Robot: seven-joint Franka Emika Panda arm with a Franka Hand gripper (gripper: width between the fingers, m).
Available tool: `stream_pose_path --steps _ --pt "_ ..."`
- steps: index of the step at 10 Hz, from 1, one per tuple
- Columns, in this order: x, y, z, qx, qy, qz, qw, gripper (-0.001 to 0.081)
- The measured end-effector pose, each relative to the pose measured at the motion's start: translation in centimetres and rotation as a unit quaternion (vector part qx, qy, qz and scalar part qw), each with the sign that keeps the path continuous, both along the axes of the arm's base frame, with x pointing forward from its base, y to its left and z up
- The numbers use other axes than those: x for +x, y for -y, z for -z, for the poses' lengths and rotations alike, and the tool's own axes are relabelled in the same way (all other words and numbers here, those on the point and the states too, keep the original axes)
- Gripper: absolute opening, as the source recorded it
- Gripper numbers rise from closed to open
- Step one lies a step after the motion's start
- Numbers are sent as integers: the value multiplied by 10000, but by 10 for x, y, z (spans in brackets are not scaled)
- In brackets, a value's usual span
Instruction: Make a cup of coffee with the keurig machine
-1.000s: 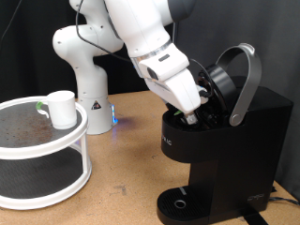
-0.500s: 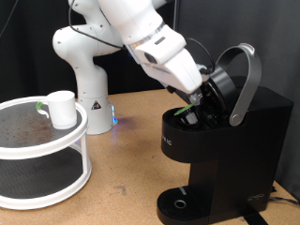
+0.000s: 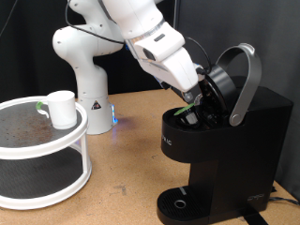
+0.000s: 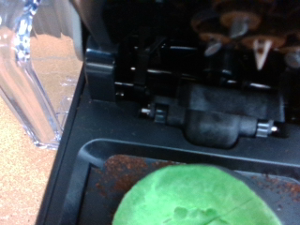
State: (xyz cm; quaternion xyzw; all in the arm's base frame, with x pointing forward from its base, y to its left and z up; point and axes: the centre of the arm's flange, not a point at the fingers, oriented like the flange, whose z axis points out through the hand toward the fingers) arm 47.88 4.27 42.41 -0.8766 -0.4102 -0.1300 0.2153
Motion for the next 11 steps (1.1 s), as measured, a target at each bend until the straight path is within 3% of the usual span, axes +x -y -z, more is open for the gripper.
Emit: stream_pose_path --steps 8,11 --pt "7 -17 27 -90 -87 43 9999 803" --pt "11 -14 20 324 212 159 9991 803"
